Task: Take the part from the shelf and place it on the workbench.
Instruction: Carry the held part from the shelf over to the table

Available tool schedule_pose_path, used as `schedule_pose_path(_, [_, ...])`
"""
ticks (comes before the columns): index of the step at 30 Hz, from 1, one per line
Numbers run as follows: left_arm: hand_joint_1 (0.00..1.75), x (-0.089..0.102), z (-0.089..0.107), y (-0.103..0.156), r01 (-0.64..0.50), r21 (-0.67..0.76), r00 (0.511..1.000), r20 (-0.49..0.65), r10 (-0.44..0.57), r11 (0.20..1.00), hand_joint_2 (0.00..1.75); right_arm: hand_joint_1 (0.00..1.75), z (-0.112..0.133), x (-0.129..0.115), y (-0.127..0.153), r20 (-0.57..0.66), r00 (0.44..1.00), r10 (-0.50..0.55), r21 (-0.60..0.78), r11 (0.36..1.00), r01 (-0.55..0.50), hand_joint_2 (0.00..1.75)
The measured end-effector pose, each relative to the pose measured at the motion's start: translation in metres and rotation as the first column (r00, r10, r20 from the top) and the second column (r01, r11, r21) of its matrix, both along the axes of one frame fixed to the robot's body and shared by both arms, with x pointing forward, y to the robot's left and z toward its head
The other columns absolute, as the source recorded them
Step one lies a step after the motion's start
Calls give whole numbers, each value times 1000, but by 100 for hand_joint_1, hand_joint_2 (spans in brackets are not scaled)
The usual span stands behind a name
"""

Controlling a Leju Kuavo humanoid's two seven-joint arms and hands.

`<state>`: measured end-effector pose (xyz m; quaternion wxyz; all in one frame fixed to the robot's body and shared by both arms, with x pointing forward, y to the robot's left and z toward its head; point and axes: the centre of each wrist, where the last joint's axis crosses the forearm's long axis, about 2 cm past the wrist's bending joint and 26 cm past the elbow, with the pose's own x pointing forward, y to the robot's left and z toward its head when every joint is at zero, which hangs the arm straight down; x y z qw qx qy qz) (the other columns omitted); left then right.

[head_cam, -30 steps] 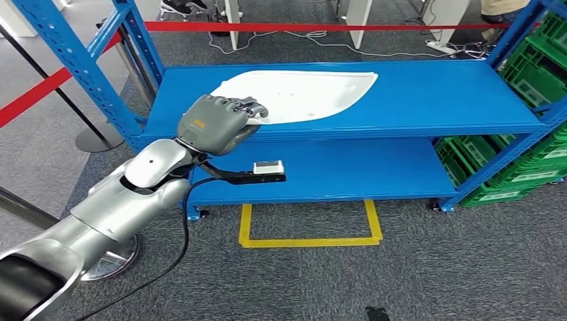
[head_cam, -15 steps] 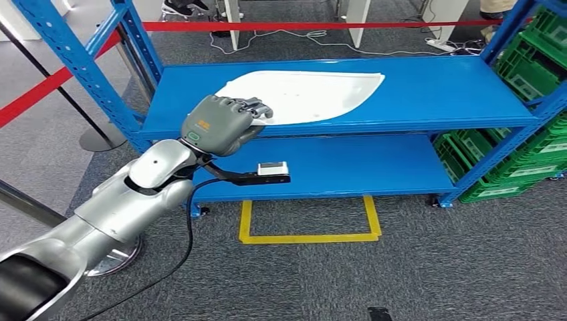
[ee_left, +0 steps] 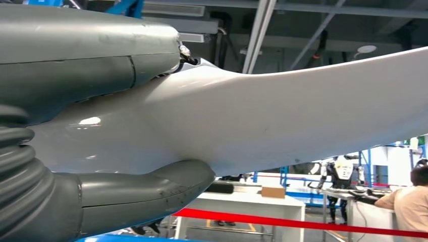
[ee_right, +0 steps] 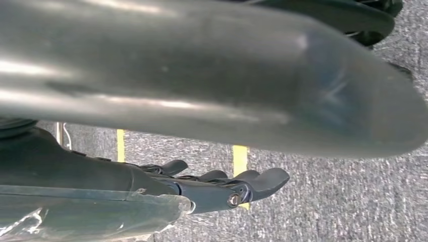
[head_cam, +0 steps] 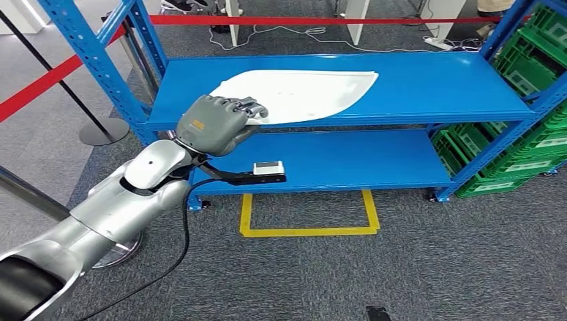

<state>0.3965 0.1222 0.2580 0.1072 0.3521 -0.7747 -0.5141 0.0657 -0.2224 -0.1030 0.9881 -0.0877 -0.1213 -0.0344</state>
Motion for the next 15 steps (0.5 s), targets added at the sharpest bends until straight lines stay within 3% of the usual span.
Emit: schedule_pose_path(15, [175,0,-1,0,-4,-1,1000,-2,4,1000,175,0,0,1,0,2,1000,-1,0,1000,1,0])
